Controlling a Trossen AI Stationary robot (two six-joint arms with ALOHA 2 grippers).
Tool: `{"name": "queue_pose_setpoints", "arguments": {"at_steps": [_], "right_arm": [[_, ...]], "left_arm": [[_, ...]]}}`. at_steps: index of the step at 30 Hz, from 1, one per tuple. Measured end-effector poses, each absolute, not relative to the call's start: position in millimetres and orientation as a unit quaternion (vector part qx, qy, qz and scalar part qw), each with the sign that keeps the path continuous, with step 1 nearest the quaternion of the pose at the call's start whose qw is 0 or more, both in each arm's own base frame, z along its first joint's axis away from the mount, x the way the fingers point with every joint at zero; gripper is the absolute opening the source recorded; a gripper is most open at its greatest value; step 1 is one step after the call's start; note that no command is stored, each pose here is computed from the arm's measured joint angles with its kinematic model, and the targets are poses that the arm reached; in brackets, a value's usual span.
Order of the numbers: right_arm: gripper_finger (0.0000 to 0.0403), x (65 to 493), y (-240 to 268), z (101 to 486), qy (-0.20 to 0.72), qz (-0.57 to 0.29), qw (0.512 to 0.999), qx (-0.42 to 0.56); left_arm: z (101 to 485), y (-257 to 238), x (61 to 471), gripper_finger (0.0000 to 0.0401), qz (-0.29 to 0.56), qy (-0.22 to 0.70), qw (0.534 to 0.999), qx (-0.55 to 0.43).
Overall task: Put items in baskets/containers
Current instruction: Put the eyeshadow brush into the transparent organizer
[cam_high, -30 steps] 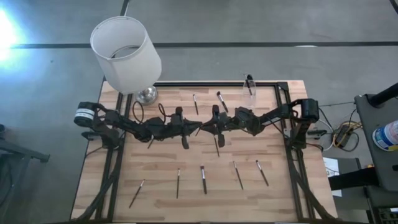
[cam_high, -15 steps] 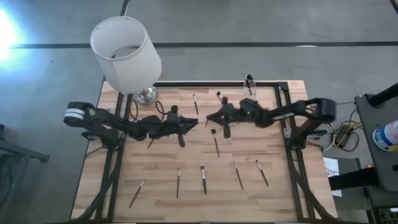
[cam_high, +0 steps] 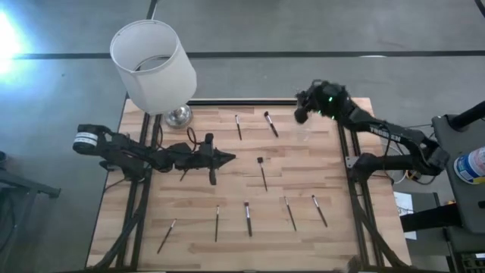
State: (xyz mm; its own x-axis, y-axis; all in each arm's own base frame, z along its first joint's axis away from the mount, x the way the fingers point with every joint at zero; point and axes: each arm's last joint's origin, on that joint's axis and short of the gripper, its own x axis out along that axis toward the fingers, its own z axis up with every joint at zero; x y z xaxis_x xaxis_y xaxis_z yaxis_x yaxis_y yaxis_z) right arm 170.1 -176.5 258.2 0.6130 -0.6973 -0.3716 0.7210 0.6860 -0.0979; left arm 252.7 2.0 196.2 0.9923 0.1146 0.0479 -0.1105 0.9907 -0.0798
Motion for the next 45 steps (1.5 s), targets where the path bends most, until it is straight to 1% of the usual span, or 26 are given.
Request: {"name": "queue_pose_setpoints", "arguments": {"at_steps": [2,6,11,15,26,32,38,41,45], "right_arm": [[0.0012,161,-194,257,0.203,-0.415,0.886,0.045],[0.0012,154,-225,247,0.234,-0.424,0.871,0.085],[0.0012,161,-248,230,0.293,-0.421,0.849,0.124],[0.0012,169,-259,221,0.307,-0.420,0.841,0.150],[0.0012,172,-263,216,0.319,-0.421,0.832,0.169],[0.0013,173,-266,203,0.339,-0.416,0.825,0.177],[0.0014,174,-266,200,0.341,-0.416,0.823,0.181],[0.0027,173,-265,200,0.345,-0.415,0.822,0.183],[0.0063,172,-264,199,0.351,-0.414,0.819,0.188]], "left_arm": [[196,2,253,0.0001,0.056,-0.026,0.997,-0.037],[195,2,254,0.0000,0.057,-0.022,0.998,-0.023],[195,2,254,0.0000,0.057,-0.019,0.998,-0.022],[194,2,254,0.0000,0.057,-0.013,0.998,-0.022],[194,2,254,0.0000,0.057,-0.012,0.998,-0.023],[194,2,254,0.0000,0.057,-0.012,0.998,-0.027],[194,2,254,0.0000,0.057,-0.012,0.998,-0.028],[194,2,254,0.0000,0.057,-0.012,0.998,-0.028],[194,2,254,0.0000,0.057,-0.012,0.998,-0.029]]}}
